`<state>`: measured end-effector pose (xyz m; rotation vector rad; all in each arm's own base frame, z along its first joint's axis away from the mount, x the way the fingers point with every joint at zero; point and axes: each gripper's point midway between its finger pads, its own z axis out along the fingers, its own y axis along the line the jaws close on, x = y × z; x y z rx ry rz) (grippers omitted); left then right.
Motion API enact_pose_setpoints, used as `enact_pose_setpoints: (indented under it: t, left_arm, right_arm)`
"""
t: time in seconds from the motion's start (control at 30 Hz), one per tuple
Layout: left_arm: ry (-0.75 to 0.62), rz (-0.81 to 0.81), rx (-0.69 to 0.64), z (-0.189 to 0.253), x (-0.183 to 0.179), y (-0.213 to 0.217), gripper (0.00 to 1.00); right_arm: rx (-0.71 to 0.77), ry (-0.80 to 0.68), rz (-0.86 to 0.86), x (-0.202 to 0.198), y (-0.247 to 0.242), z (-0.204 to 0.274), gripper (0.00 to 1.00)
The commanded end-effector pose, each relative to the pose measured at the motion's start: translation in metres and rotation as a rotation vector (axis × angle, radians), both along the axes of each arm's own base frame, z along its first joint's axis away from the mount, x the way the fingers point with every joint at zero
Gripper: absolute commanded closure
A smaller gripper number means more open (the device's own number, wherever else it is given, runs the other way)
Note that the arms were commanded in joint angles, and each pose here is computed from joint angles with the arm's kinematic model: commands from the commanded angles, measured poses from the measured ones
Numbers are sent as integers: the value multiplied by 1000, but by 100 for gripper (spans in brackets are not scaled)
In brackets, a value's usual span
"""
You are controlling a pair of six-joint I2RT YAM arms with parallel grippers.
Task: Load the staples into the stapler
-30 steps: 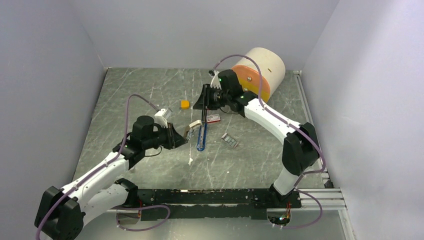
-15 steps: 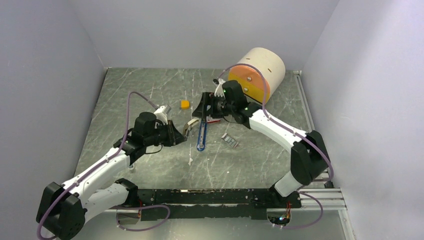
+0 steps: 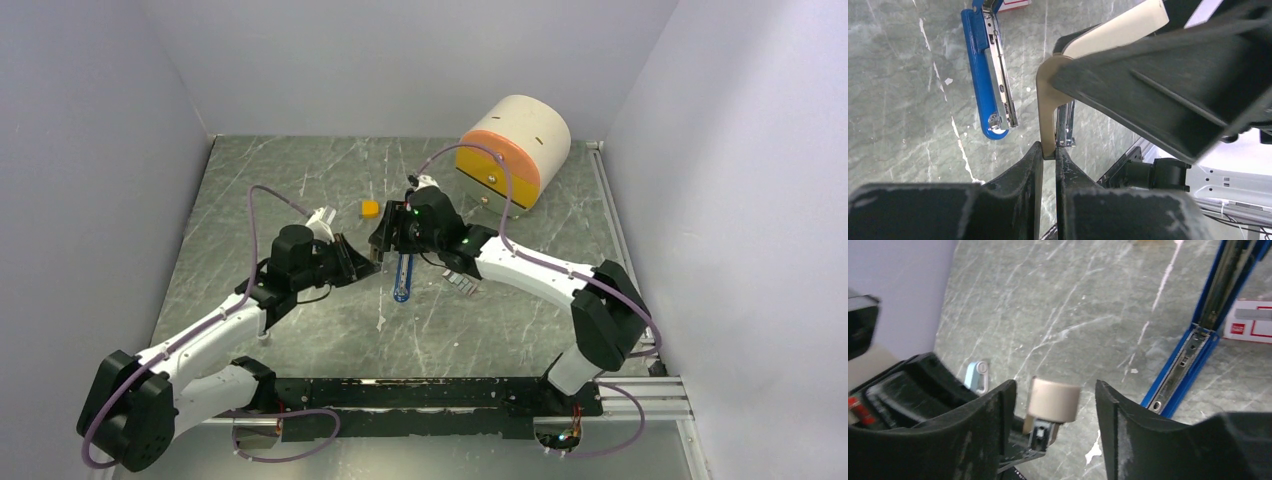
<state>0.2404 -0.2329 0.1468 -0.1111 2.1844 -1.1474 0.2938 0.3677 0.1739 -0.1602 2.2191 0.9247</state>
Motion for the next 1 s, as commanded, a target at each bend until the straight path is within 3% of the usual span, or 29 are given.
enact_pose_setpoints:
  t: [0.0,0.1,0.27,0.4,0.5,0.63,0.77,0.97]
  left_arm:
    - [-72,22,-42,19,11,-3,95]
    - [-68,16,-46,17,11,-5,95]
    - [-35,27,-16,5,11,-2,92]
    - [-23,160,87,-8,21,22,51]
    - [-17,269,193,-12,25,48,35]
    - [-27,412,300,-3,24,84,37]
    - [-163,540,346,43,27,117,35]
    - [-227,693,465,84,25,158,31]
  right_arm:
    - [-8,-11,-82,16,1,3,40]
    - [-23,7,-79,15,2,-4,45]
    - [-9,38,-45,12,11,-9,70]
    - [-39,37,-32,17,17,-16,77]
    - [-125,15,-54,26,16,-27,77]
    - [-260,3,-59,34,20,-50,76]
    - [-395,-31,-46,36,27,-67,75]
    - [-529,-8,-28,33,33,-101,72]
